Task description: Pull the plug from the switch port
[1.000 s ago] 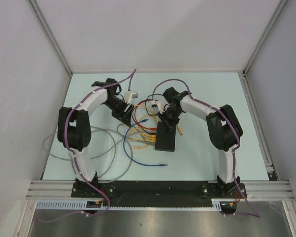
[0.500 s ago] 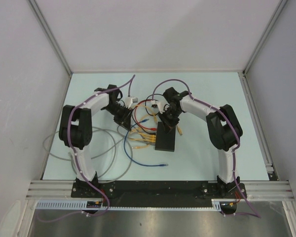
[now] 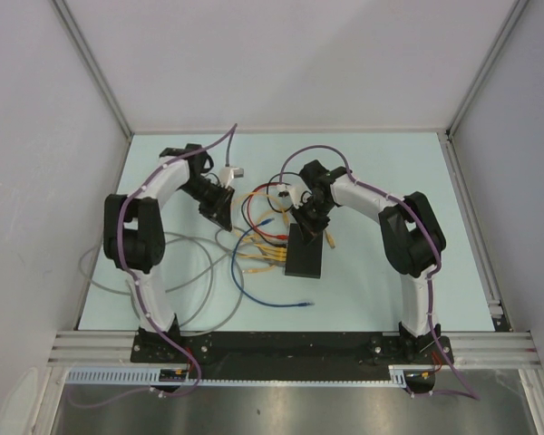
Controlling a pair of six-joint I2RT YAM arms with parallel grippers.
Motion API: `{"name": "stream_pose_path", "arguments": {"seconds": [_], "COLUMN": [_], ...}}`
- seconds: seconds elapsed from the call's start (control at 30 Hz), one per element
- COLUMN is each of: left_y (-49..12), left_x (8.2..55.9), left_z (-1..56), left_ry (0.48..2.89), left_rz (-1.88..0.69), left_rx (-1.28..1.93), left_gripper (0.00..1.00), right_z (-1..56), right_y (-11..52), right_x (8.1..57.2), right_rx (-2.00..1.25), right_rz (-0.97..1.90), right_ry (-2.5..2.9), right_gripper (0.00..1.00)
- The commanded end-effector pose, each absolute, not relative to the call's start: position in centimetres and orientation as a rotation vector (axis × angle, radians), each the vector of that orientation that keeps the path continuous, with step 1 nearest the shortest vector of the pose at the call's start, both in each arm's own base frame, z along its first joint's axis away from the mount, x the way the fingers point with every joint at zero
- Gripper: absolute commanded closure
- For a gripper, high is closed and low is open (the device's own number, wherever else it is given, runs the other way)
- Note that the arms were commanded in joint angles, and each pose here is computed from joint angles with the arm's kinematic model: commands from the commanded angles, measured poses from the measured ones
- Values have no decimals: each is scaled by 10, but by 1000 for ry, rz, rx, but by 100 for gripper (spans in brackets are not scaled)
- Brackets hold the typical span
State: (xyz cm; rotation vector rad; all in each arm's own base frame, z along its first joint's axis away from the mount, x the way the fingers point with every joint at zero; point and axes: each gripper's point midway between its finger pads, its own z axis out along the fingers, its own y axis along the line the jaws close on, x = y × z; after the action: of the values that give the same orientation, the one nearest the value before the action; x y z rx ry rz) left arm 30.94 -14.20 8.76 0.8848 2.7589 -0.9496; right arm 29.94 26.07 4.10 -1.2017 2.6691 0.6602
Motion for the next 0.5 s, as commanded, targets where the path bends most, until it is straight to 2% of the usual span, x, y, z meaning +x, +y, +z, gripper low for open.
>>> {"name": "stream_pose_path", "arguments": {"seconds": [0.0, 0.07, 0.1, 0.2, 0.47], "left_y": [-137, -148, -151, -157, -174], "left_x": [306, 300, 300, 307, 319], "left_z": [110, 105, 102, 90, 70], "left_ry": [2717, 2711, 2709, 2695, 2695], "left_rz": [-1017, -1127, -1140, -1118, -1112], "left_rx": [834, 755, 732, 709, 772], "left_gripper": [68, 64, 57, 50, 47], "right_z": [12, 13, 12, 12, 12], "right_y": [244, 245, 245, 244, 243], "right_x": [305, 306, 306, 305, 304], "right_rx": [-1233, -1235, -1232, -1231, -1238], "right_rz": [520, 520, 519, 522, 510], "right_ry": [2722, 2719, 2724, 2729, 2734], "right_gripper": [98, 98, 98, 98, 98]}}
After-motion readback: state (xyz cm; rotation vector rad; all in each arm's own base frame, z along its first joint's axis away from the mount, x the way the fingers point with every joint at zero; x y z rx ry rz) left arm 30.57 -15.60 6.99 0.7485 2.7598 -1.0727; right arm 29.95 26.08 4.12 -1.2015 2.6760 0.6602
